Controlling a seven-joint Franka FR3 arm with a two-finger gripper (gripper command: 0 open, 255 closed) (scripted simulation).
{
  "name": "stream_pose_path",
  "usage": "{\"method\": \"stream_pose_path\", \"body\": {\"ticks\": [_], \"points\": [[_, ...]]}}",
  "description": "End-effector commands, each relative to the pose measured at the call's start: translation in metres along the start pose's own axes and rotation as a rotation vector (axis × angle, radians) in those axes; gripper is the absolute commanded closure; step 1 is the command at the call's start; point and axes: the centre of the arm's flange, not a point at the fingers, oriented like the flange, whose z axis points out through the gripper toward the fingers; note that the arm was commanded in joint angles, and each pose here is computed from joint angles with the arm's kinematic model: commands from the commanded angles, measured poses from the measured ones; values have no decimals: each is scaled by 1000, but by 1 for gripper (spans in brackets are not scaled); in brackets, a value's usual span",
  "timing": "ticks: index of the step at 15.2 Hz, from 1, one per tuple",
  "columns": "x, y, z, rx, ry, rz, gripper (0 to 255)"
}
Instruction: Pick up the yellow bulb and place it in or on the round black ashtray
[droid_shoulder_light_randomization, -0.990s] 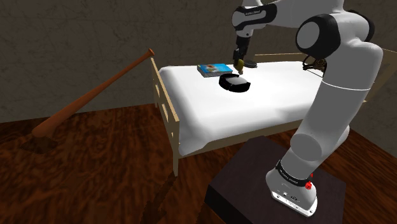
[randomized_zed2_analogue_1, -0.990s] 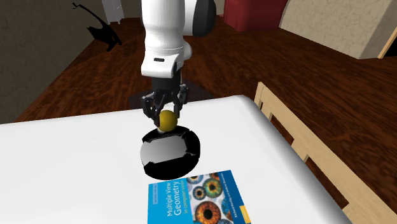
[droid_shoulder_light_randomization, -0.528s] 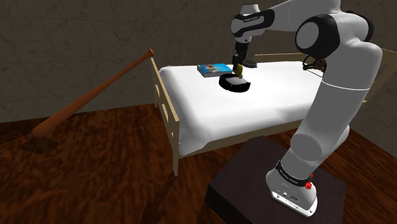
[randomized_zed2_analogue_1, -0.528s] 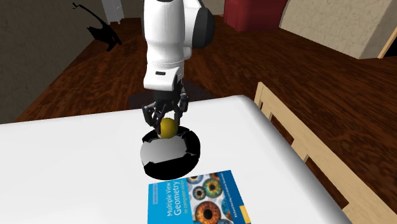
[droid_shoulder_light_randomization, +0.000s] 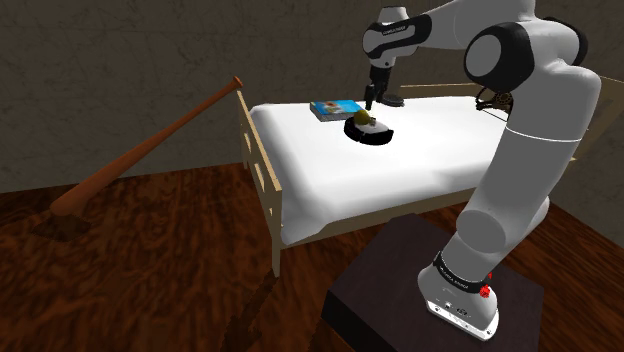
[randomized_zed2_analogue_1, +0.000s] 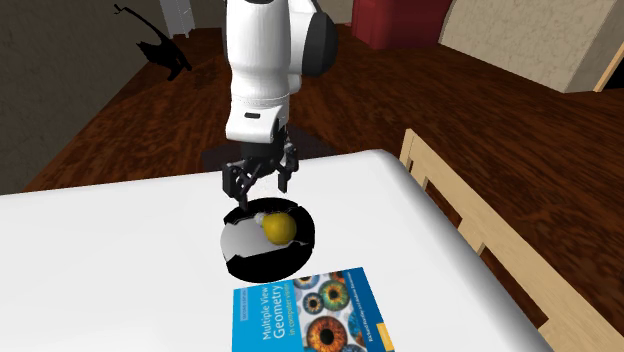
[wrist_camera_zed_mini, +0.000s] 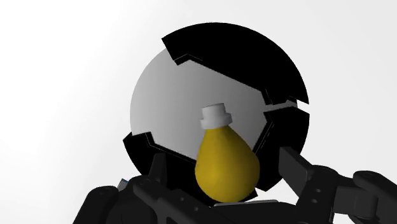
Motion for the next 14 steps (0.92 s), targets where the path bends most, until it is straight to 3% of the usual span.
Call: {"method": "stream_pose_path", "body": {"ticks": [1,3,7,14], "points": [[0,0,0,0,0,0,0],[0,0,0,0,0,0,0],[0,0,-50,0,0,0,0],[0,0,-50,0,0,0,0]]}}
